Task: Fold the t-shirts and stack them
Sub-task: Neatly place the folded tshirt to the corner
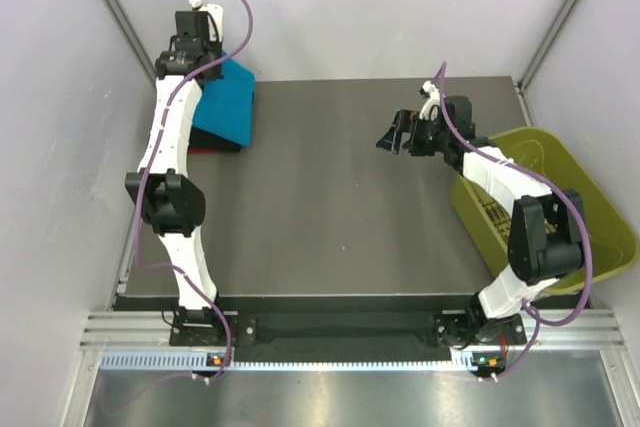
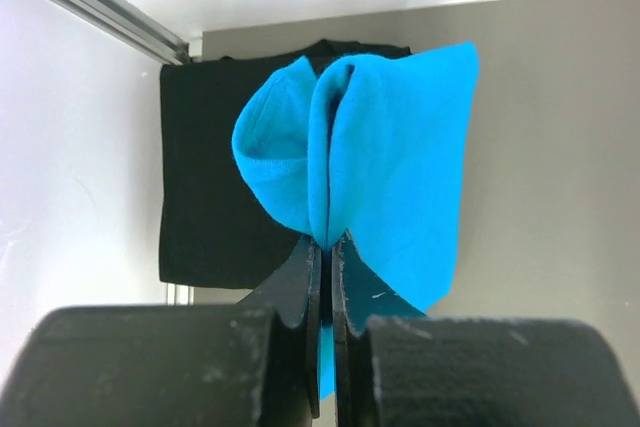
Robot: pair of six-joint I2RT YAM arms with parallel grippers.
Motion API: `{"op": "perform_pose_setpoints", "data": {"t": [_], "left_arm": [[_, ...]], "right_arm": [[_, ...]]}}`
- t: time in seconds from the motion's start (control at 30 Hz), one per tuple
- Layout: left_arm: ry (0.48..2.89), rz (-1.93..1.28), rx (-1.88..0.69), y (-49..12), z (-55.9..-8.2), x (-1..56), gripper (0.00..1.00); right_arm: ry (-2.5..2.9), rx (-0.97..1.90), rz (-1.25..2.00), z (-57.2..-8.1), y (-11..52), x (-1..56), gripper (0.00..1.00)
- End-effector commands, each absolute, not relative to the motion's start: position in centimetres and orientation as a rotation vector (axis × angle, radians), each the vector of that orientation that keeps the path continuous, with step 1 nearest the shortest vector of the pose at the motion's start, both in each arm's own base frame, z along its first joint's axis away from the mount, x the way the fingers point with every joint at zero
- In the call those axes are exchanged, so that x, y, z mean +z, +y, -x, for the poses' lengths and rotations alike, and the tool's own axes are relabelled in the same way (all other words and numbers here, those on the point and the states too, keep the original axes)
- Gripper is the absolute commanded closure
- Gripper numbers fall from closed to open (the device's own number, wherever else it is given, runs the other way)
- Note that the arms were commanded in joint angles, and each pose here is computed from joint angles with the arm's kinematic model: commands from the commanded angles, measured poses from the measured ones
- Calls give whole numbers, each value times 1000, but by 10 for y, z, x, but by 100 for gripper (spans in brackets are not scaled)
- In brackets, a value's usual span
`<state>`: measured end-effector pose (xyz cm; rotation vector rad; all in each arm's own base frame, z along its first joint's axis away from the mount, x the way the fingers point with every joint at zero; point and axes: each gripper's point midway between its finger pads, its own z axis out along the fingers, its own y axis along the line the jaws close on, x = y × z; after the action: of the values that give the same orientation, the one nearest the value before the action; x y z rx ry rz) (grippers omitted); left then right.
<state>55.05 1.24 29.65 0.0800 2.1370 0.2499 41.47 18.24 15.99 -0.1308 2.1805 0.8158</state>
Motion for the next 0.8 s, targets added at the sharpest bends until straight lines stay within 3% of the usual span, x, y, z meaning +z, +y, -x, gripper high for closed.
{"op": "perform_pose_setpoints", "data": {"t": [0.0,0.47,0.77], "left_arm": [[1976,-62,239,14,-545,362,100],[2029,-97,203,12,-534,352,100],[2061,-105,357,70,-562,314,100]], "right_arm": [[2087,797,168,-424,179,194,0],[2089,797,176,-425,179,193,0],[2087,796,181,-426,180,194,0]]}}
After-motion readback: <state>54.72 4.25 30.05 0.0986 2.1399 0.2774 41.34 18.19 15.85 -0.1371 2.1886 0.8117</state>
